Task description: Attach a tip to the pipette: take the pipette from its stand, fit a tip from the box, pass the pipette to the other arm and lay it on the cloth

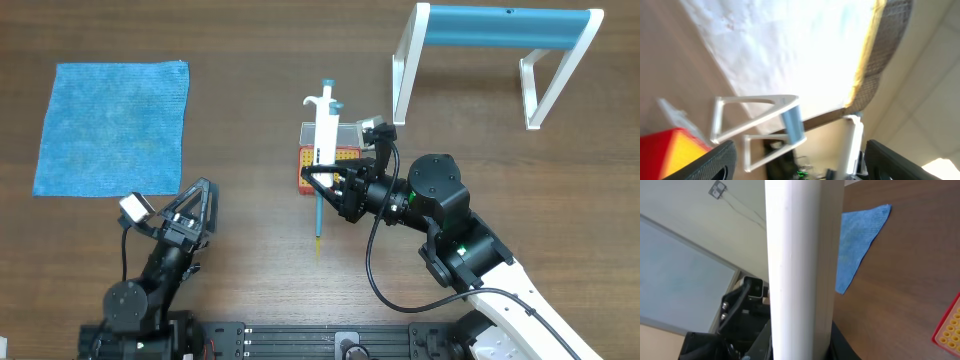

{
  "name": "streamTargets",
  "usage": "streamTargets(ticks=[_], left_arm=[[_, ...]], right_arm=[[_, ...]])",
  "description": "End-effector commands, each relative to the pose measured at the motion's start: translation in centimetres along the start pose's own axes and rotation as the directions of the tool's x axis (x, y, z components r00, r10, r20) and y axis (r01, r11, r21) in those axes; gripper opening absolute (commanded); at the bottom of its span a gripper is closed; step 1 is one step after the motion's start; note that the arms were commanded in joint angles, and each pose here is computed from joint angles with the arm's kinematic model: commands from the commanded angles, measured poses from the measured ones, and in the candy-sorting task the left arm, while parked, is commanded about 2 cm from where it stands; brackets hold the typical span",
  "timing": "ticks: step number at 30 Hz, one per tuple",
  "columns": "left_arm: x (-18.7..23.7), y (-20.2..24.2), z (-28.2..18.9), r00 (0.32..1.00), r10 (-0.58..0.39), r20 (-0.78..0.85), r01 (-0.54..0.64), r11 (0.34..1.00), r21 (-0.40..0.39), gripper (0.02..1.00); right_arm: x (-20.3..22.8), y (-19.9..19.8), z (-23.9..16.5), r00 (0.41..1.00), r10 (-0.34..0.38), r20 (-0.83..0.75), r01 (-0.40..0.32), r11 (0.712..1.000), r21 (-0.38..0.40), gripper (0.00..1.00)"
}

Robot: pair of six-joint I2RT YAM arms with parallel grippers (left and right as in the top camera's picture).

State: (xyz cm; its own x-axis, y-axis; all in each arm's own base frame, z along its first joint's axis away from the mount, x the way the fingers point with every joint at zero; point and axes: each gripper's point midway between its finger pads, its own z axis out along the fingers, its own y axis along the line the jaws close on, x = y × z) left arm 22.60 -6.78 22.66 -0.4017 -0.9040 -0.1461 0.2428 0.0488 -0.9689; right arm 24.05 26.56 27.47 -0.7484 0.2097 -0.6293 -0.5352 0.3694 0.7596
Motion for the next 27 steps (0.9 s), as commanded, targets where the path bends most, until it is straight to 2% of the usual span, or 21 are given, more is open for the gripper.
streamTargets(ticks=[1,2,4,8,10,14,17,19,22,24,26,27], left_arm=[[3.4,-2.4,0.5,0.964,-0.109,-0.241,0.120,0.992,0.032,0.825],[4.0,-3.0,0.6,0.954,-0.097,-0.285,0.110,0.993,0.031,0.825],[4.6,-4.1,1.1,0.936,-0.043,-0.349,0.061,0.997,0.042,0.825],[5.1,-8.4,3.0,0.869,0.179,-0.461,-0.112,0.979,0.168,0.825],[5.0,-9.4,4.4,0.828,0.227,-0.513,-0.147,0.970,0.191,0.825],[4.3,-9.3,7.0,0.766,0.264,-0.586,-0.180,0.963,0.199,0.825],[4.2,-8.9,8.8,0.740,0.277,-0.613,-0.190,0.960,0.206,0.825],[4.8,-8.5,9.7,0.726,0.270,-0.632,-0.178,0.962,0.206,0.825],[7.1,-8.5,11.4,0.714,0.291,-0.637,-0.161,0.953,0.255,0.825],[7.8,-7.8,11.9,0.712,0.267,-0.650,-0.145,0.961,0.236,0.825],[7.7,-7.8,12.0,0.713,0.273,-0.646,-0.147,0.959,0.243,0.735],[7.7,-7.8,12.0,0.713,0.273,-0.646,-0.147,0.959,0.243,0.735]], right_arm=[[-0.1,1.7,0.5,1.000,-0.007,-0.023,0.005,0.996,-0.093,0.082],[-0.1,2.2,0.8,0.999,-0.020,-0.035,0.015,0.991,-0.133,0.082],[-0.1,2.3,1.4,0.999,0.001,-0.048,-0.008,0.987,-0.160,0.082],[0.8,1.3,3.3,0.993,0.038,-0.113,-0.061,0.977,-0.203,0.082],[1.2,1.7,3.6,0.988,0.039,-0.149,-0.076,0.965,-0.252,0.082],[2.1,2.5,3.4,0.979,0.030,-0.203,-0.091,0.949,-0.301,0.082],[2.4,2.8,3.5,0.976,0.037,-0.217,-0.103,0.947,-0.305,0.082],[2.8,3.1,3.6,0.974,0.033,-0.226,-0.105,0.945,-0.311,0.082],[3.1,3.4,3.7,0.971,0.033,-0.237,-0.109,0.942,-0.317,0.086],[3.1,3.4,3.7,0.971,0.033,-0.236,-0.108,0.942,-0.316,0.084],[3.1,3.4,3.7,0.971,0.033,-0.236,-0.109,0.942,-0.316,0.082],[3.1,3.4,3.7,0.971,0.033,-0.236,-0.109,0.942,-0.316,0.082]])
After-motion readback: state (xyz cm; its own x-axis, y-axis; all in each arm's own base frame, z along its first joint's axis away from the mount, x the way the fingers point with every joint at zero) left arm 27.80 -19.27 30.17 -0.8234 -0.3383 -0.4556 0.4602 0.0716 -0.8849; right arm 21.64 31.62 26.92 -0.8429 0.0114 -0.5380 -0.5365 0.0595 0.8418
